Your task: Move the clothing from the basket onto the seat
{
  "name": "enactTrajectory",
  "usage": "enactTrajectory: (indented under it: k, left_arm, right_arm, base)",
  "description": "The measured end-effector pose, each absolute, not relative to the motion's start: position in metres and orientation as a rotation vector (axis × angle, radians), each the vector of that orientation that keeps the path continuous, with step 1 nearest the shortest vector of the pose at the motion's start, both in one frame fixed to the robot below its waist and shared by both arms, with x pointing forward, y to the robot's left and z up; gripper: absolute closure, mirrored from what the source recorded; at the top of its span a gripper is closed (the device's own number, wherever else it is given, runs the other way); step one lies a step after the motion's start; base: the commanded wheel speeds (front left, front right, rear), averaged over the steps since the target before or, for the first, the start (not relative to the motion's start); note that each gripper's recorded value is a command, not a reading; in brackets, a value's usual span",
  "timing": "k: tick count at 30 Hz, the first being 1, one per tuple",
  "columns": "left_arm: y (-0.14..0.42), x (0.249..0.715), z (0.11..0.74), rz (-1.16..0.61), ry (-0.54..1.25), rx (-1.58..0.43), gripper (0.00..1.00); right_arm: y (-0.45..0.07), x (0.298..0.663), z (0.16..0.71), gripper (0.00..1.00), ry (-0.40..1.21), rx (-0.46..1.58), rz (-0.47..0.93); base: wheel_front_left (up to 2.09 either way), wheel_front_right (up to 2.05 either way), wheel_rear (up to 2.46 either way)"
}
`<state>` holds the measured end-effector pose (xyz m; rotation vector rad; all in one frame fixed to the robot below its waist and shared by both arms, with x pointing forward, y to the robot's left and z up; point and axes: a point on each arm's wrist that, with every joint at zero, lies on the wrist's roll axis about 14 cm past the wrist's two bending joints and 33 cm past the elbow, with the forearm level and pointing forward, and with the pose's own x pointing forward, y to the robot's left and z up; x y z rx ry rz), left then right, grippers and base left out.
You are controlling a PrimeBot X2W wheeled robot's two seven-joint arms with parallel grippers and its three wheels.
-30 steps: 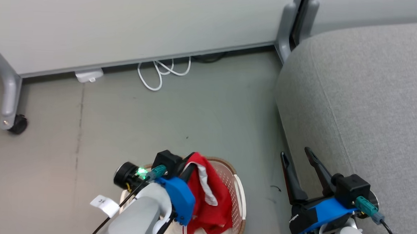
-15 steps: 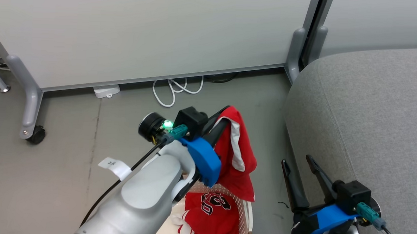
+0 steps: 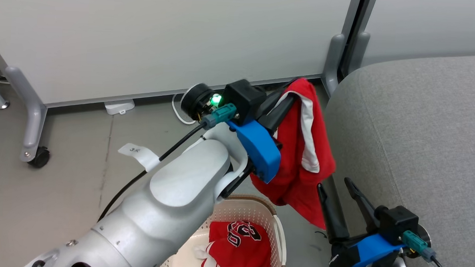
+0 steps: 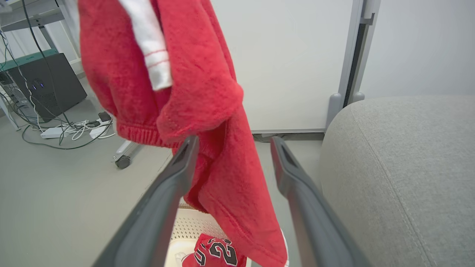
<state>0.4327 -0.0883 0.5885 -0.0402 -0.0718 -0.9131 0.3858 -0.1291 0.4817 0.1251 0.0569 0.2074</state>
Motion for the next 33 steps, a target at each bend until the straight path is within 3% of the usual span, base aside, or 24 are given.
enactTrajectory:
  k: [33]
  left_arm:
    - [-0.098,0.426,0.587,-0.922,-0.042,-0.059,1.00]
  right_arm:
    - [-0.113,0.395,0.500,0.00,0.034,0.132,0.260]
  base:
    - [0.00,0.00,0.00]
